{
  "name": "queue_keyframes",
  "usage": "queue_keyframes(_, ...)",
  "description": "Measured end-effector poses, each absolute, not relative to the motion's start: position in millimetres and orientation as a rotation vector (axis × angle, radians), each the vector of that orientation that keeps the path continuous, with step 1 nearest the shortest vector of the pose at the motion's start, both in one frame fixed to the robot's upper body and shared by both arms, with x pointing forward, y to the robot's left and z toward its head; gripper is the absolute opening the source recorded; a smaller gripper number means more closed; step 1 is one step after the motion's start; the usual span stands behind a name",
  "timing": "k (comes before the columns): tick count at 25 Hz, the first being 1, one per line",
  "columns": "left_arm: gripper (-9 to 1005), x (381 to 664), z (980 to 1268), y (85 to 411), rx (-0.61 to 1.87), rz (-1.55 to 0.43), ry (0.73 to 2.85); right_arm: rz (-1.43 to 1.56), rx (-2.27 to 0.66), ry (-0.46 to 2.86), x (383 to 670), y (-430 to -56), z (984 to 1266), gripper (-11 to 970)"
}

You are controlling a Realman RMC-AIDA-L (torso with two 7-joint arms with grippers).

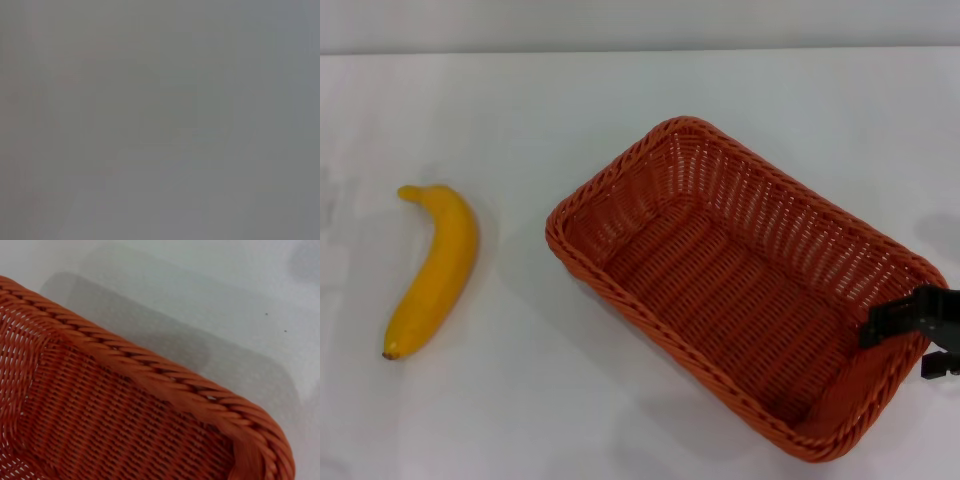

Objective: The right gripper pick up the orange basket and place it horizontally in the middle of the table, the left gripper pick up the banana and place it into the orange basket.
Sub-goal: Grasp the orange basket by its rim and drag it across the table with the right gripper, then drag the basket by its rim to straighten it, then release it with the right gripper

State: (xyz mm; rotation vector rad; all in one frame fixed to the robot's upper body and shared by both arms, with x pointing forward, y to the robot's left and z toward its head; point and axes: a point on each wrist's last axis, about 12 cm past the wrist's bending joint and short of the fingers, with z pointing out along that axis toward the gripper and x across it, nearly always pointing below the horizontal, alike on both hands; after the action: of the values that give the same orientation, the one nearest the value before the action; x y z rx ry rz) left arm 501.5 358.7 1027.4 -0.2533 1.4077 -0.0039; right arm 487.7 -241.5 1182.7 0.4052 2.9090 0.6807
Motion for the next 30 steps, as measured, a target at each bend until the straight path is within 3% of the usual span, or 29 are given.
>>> queue_keyframes(4,891,501.1,1027.2,359.0,-0.255,-0.003,1.408,0.685,0.382,2.909,489.0,-242.6,1181.2,750)
queue_keyframes(9,891,501.0,1027.2,359.1,-0.256,-0.002,1.408,0.68,0.354,2.916,490.8,-244.4,1181.5,553)
queue_keyframes(20,892,501.2,1028.2,361.6,-0.251,0.008,1.406,0.675,0.315,2.934,491.5,-256.2,1180.2,327)
queue_keyframes(25,891,502.4,1029.0,361.6,-0.249,0.007,1.404,0.688,0.303,2.94,489.6,-261.3,1185.7,243)
queue_keyframes(30,890,503.0,1029.3,361.3,-0.247,0.006,1.403,0.781,0.292,2.907,490.5,-265.5,1199.3,227)
